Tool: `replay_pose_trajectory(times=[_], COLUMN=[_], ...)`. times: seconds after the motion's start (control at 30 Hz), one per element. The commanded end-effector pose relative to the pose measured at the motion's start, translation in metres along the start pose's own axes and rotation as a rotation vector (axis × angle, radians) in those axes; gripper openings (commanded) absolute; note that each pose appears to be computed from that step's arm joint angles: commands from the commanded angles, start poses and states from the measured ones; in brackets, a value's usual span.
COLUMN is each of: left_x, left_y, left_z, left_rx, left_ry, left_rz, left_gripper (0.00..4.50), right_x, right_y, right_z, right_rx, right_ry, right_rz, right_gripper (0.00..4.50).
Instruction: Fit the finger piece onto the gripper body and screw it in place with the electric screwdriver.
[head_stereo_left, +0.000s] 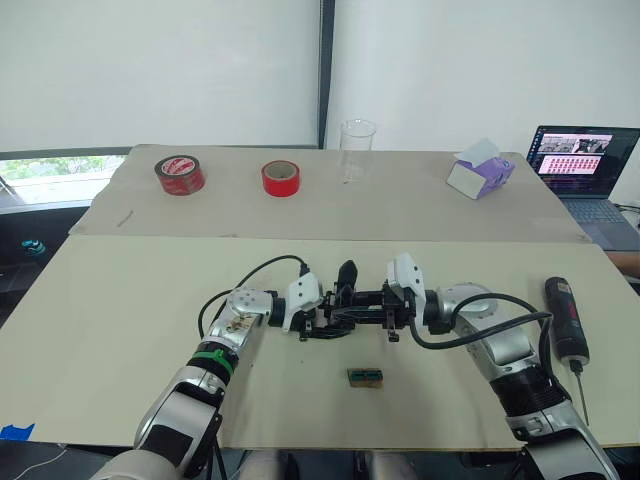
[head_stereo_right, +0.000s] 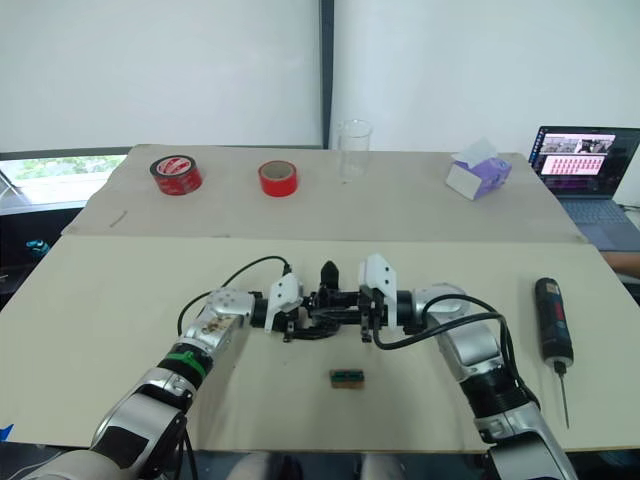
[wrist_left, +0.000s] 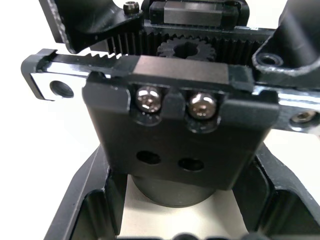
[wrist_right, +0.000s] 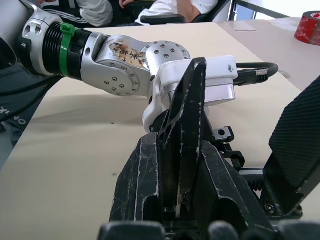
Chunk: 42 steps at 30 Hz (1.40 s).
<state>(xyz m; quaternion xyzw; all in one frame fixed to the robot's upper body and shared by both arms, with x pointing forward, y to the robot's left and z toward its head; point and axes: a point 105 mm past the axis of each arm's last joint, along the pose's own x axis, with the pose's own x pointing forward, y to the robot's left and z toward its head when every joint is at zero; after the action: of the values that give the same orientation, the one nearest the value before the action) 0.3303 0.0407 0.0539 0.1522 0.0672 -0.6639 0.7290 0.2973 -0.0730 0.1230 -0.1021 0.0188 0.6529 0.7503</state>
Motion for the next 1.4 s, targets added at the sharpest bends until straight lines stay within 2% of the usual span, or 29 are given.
replay_pose_trajectory(times=[0.03,0.23,0.3,0.43,0.6,0.73,0.77,0.83,0.87,1.1,1.17,1.23,1.3,1.4], left_x=[0.0,0.0,0.0,0.0,0.001,0.002,0.002,0.0,0.0,-0.017,-0.031,-0.058,-0.074,-0.105], left_y=[-0.007,-0.007,-0.006,-0.007,-0.006,-0.01,-0.009,-0.005,-0.004,-0.003,-0.003,-0.003,-0.006,-0.006], left_z=[-0.011,-0.012,-0.012,-0.014,-0.017,-0.02,-0.02,-0.021,-0.021,-0.022,-0.02,-0.023,-0.019,0.003], left_rx=[-0.018,-0.022,-0.024,-0.026,-0.038,-0.082,-0.066,-0.044,-0.04,-0.052,-0.057,-0.082,-0.076,-0.027], left_ry=[0.041,0.043,0.046,0.049,0.047,0.048,0.051,0.052,0.05,0.022,0.0,-0.015,-0.047,-0.144], left_rz=[-0.028,-0.023,-0.023,-0.022,-0.01,-0.027,-0.019,0.018,0.027,0.054,0.07,0.107,0.109,0.14], left_gripper=[2.32,2.32,2.32,2.32,2.32,2.32,3.36,4.2,4.47,4.47,4.47,4.47,4.47,4.47], right_x=[-0.01,-0.008,-0.008,-0.011,-0.02,-0.024,-0.027,-0.033,-0.034,-0.071,-0.091,-0.129,-0.15,-0.198], right_y=[-0.005,-0.004,-0.004,-0.001,0.005,0.006,0.008,0.011,0.012,0.024,0.027,0.032,0.039,0.058], right_z=[-0.032,-0.016,-0.005,0.01,0.009,0.022,0.029,0.038,0.04,0.045,0.045,0.042,0.039,0.026], right_rx=[0.054,-0.008,-0.027,-0.074,-0.056,-0.087,-0.107,-0.133,-0.136,-0.161,-0.146,-0.121,-0.113,-0.081], right_ry=[0.131,0.075,0.034,-0.02,0.007,-0.048,-0.075,-0.11,-0.116,-0.071,-0.05,-0.02,0.016,0.085], right_rz=[-0.057,-0.049,-0.05,-0.038,-0.015,-0.017,-0.018,-0.029,-0.033,-0.142,-0.226,-0.399,-0.492,-0.748], right_gripper=[0.41,0.41,1.43,2.76,4.48,4.48,4.5,4.5,4.5,4.5,4.5,4.5,4.5,4.5])
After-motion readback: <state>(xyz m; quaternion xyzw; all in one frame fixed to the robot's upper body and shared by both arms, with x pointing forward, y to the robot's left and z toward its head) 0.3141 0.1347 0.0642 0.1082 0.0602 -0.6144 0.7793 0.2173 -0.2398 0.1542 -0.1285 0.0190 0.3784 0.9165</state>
